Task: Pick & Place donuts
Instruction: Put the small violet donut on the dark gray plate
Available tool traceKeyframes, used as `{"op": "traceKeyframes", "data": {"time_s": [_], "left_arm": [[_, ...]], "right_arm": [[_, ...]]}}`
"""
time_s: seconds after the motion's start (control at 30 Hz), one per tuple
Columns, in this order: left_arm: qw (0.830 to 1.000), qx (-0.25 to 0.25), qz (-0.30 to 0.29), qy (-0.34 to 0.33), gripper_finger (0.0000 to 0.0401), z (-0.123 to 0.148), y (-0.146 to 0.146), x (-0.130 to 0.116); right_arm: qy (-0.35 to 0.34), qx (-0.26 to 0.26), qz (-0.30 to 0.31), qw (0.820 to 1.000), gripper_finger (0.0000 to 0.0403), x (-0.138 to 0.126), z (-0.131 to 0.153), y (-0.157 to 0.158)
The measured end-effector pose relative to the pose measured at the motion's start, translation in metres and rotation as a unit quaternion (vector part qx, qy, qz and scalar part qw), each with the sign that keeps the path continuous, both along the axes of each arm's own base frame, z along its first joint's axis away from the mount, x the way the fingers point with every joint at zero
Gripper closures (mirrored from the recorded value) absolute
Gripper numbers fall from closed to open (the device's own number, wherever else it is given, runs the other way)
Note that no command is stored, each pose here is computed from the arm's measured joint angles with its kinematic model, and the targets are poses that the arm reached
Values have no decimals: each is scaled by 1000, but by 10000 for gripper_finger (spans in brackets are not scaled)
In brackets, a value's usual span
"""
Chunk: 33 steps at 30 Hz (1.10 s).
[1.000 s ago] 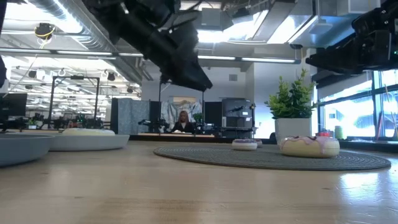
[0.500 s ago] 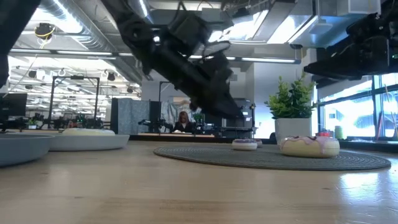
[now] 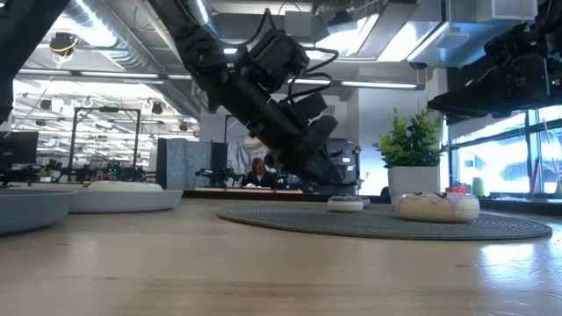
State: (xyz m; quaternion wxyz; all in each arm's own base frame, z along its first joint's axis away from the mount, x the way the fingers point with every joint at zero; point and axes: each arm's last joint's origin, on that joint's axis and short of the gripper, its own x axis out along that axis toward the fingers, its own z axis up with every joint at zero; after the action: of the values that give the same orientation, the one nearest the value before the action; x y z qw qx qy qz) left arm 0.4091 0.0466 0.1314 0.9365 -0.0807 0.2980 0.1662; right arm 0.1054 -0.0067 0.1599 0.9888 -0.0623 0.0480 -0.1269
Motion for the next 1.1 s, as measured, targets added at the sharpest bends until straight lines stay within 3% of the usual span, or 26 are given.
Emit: {"op": "traceKeyframes", "data": {"time_s": [0.57,1.1], "left_arm": [[1000,-8,-4,-6,244,0,-1,1],[1000,-22,-5,6,244,-23,-1,4]], "right_arm": [[0,0,0,1000,234,0,0,0],[0,0,-1,1000,234,0,0,0]]}}
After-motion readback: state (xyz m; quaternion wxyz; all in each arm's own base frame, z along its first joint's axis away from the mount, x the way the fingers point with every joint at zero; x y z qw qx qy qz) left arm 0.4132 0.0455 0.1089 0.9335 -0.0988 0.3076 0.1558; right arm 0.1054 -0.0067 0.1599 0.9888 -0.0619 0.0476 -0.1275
